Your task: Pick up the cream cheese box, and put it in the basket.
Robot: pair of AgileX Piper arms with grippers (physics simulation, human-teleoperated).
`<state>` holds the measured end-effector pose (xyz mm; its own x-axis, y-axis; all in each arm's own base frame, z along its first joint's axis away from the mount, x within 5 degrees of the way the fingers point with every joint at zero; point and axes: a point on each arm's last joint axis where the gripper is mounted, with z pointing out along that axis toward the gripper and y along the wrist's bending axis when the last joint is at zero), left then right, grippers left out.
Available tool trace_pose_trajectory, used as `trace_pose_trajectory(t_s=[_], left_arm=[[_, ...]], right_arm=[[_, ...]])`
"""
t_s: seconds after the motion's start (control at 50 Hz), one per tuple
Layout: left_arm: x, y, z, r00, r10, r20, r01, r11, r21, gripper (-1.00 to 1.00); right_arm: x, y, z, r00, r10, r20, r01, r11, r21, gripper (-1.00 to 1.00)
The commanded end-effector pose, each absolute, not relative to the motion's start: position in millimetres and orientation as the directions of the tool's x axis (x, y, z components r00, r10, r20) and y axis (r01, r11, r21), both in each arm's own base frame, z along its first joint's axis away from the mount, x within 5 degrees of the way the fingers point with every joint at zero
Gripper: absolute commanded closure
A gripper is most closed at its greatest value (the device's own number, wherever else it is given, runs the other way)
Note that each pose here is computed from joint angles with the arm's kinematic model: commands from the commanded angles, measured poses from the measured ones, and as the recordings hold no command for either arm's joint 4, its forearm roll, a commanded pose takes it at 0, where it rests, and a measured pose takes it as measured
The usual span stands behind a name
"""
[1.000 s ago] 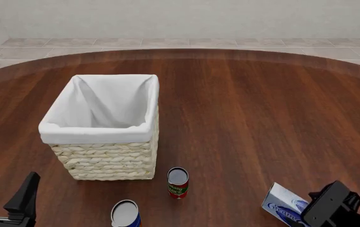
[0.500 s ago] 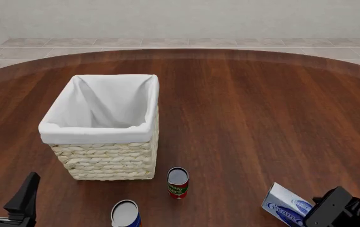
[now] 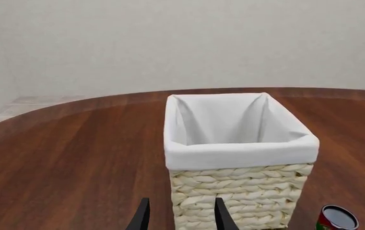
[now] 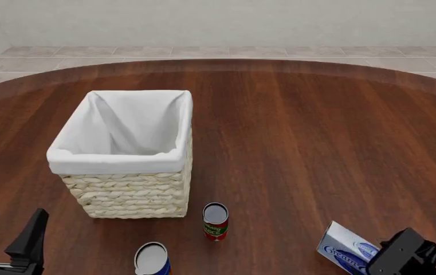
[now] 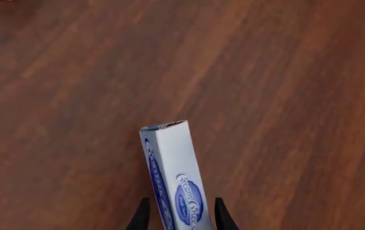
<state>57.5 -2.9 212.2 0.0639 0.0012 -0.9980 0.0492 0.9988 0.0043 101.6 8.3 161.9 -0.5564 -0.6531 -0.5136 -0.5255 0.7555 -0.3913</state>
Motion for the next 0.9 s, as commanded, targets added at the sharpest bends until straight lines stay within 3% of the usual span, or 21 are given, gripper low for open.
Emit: trace_pose_trajectory(t_s=[0.02, 0.26, 0.28, 0.9], left_arm=[[58, -3, 212, 0.063, 0.002, -0.998, 0.049, 0.999, 0.006, -1.00], [58, -3, 212, 0.064, 0.002, -0.998, 0.049, 0.999, 0.005, -1.00], [58, -3, 212, 0.064, 0.002, -0.998, 0.048, 0.999, 0.005, -1.00], [57, -3, 212, 0.066, -0.001, -0.998, 0.048, 0.999, 0.002, -1.00]], right_arm=[[104, 7, 155, -0.569, -0.651, -0.503, -0.522, 0.758, -0.390, -1.00], [103, 7, 150, -0.574, -0.653, -0.494, -0.530, 0.756, -0.384, -1.00], [103, 7, 150, -0.572, -0.654, -0.494, -0.531, 0.755, -0.385, 1.00], [100, 10, 173, -0.520, -0.674, -0.525, -0.536, 0.736, -0.415, 1.00]])
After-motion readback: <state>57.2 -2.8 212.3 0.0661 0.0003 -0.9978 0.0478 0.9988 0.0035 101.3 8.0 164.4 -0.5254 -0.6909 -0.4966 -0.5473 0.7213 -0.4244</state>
